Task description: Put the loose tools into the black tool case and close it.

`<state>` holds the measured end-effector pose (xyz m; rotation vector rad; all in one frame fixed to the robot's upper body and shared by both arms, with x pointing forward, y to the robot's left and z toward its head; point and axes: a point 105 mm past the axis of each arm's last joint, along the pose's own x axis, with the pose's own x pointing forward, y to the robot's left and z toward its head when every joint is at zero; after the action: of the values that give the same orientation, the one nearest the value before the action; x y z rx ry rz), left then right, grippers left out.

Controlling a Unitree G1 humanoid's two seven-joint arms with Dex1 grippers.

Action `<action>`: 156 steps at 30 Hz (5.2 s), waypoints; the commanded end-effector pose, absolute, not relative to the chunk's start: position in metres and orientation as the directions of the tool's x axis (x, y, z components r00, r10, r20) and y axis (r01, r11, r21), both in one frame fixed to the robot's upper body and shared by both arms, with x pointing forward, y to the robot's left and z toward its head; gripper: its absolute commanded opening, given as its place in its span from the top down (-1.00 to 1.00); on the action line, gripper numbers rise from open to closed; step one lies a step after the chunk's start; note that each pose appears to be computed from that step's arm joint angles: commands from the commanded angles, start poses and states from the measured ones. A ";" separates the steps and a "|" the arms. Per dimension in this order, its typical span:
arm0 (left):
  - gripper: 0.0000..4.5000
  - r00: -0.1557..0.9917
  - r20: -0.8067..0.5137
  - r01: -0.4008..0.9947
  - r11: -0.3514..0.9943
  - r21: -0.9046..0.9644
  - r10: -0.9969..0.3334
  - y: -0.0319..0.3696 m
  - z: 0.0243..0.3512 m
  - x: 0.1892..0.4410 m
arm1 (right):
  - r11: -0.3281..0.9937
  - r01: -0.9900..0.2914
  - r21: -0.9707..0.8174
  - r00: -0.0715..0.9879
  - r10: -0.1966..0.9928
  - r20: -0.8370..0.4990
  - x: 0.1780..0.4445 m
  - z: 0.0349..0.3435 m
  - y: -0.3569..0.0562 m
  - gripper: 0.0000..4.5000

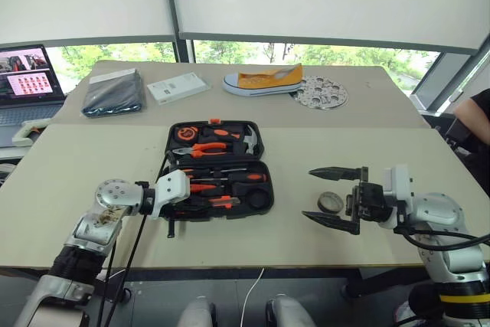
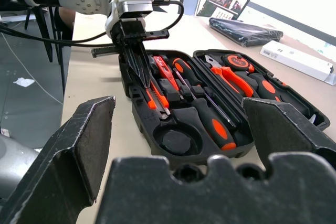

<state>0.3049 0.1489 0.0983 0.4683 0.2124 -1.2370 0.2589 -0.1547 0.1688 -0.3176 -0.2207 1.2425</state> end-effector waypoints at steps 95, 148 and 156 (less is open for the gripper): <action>-1.00 0.636 0.119 0.729 0.644 0.230 -0.763 0.249 0.149 0.237 | 0.075 -0.997 -0.035 0.082 0.951 -0.299 0.294 0.181 -0.086 -0.99; 1.00 0.496 -0.213 0.867 0.493 0.067 -0.842 0.148 0.080 0.329 | 0.287 -0.922 -0.261 0.381 0.799 -0.466 0.346 0.108 -0.174 0.98; 1.00 0.605 -0.225 0.794 0.600 0.096 -0.764 0.174 0.089 0.339 | 0.348 -0.902 -0.257 0.431 0.775 -0.463 0.344 0.104 -0.190 0.98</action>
<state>0.3324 0.1621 0.0797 0.1756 0.1797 -0.9695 0.3424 -0.1798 0.0893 -0.5160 0.3242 1.1465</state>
